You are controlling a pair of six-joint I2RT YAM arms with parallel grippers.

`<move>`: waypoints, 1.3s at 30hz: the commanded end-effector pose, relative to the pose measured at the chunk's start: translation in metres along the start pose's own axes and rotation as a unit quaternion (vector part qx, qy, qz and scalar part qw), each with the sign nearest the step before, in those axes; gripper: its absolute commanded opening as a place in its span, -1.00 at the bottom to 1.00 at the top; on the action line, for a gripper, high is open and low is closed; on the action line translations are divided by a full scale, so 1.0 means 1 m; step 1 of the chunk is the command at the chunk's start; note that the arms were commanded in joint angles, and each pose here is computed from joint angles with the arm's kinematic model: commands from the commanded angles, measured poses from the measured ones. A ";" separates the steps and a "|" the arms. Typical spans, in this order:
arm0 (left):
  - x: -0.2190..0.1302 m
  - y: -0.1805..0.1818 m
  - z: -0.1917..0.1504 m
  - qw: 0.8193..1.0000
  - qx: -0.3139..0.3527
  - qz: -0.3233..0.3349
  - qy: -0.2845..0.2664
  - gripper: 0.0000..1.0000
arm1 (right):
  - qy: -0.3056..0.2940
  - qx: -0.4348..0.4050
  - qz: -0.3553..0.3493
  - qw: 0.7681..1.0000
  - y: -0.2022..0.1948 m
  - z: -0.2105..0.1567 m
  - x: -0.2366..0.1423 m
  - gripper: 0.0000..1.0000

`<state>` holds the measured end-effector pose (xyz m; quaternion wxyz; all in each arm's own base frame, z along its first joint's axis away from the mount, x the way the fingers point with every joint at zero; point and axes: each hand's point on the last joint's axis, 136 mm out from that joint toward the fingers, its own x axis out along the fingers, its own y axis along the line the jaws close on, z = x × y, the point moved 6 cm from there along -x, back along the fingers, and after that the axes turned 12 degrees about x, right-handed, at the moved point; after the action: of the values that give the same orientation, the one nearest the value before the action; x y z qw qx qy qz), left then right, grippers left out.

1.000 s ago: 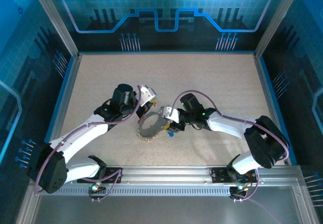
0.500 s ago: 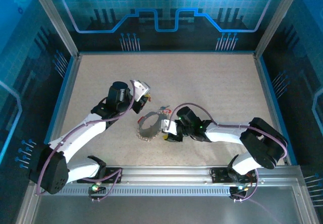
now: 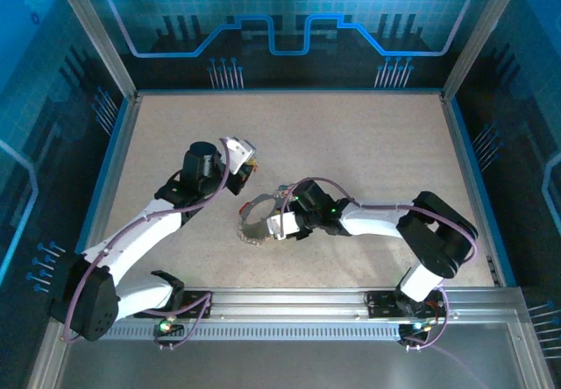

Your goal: Put the keys on the keyring

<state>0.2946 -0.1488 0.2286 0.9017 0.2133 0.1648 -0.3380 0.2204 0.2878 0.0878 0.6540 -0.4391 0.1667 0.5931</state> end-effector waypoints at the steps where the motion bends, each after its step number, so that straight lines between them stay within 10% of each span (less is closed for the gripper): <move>1: -0.006 0.007 0.002 1.000 -0.005 0.023 -0.013 -1.00 | 0.013 -0.047 0.040 0.998 0.006 0.004 0.007 -0.18; 39: -0.014 0.009 0.008 0.999 0.017 0.027 -0.024 -1.00 | -0.010 -0.047 0.131 0.990 0.022 0.005 0.014 -0.91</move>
<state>0.2931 -0.1439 0.2398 0.9075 0.2176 0.1426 -0.3297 0.2131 0.2992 0.0706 0.5668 -0.4540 0.1837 0.6625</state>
